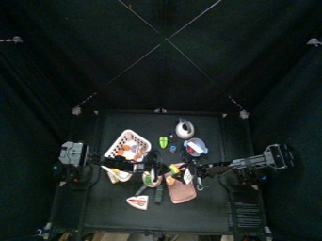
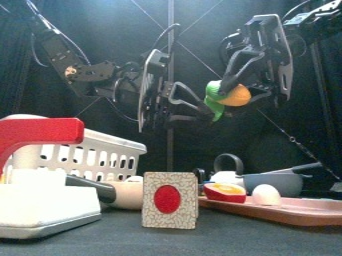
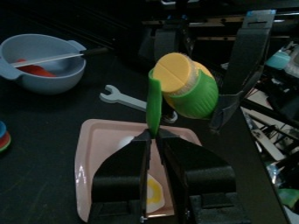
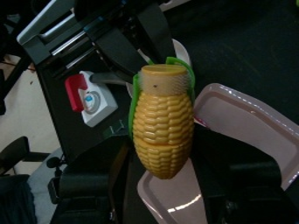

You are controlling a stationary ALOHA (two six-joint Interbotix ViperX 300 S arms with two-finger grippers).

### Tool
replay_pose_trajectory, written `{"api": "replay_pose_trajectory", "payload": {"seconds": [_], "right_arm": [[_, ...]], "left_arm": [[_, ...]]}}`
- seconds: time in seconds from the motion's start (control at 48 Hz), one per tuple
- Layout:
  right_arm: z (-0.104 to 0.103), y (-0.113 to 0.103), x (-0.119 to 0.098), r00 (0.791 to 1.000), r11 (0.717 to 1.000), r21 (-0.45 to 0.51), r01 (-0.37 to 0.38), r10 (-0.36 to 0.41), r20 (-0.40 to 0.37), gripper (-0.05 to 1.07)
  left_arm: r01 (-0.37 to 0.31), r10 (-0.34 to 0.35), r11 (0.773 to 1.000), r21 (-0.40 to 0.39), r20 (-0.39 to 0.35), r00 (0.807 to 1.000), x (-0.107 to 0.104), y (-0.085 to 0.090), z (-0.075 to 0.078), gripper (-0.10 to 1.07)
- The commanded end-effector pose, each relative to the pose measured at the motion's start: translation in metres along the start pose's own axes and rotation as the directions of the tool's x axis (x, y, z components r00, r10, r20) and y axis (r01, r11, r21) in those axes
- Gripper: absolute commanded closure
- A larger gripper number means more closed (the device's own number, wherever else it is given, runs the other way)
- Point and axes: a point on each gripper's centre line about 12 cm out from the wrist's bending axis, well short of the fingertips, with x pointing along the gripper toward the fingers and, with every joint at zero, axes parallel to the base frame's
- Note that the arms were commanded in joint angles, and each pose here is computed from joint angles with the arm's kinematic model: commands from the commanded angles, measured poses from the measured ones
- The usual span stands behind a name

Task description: Peel corn husk

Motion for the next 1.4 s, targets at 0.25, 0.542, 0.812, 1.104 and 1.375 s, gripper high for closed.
{"api": "replay_pose_trajectory", "payload": {"seconds": [0.25, 0.542, 0.812, 1.104, 1.375], "right_arm": [[0.000, 0.011, -0.009, 0.999, 0.999, -0.004, -0.044, 0.044, 0.008, 0.45], [-0.003, 0.014, -0.014, 0.998, 0.998, -0.011, -0.061, 0.061, 0.004, 0.45], [-0.008, 0.018, -0.017, 0.997, 0.997, -0.021, -0.078, 0.078, -0.003, 0.45], [-0.011, 0.017, -0.018, 0.997, 0.997, -0.025, -0.077, 0.077, -0.011, 0.45], [-0.011, 0.017, -0.018, 0.997, 0.997, -0.025, -0.077, 0.077, -0.011, 0.45]], "left_arm": [[-0.005, 0.005, 1.000, 0.005, 0.056, 0.998, -0.015, 0.003, 0.022, 0.43], [-0.015, 0.015, 1.000, 0.004, 0.060, 0.998, -0.024, 0.007, 0.025, 0.43], [-0.024, 0.024, 1.000, 0.000, 0.079, 0.997, -0.034, 0.012, 0.029, 0.43], [-0.017, 0.016, 1.000, 0.004, 0.078, 0.997, -0.036, 0.009, 0.029, 0.43], [-0.017, 0.017, 1.000, 0.005, 0.073, 0.997, -0.035, 0.010, 0.027, 0.43]]}}
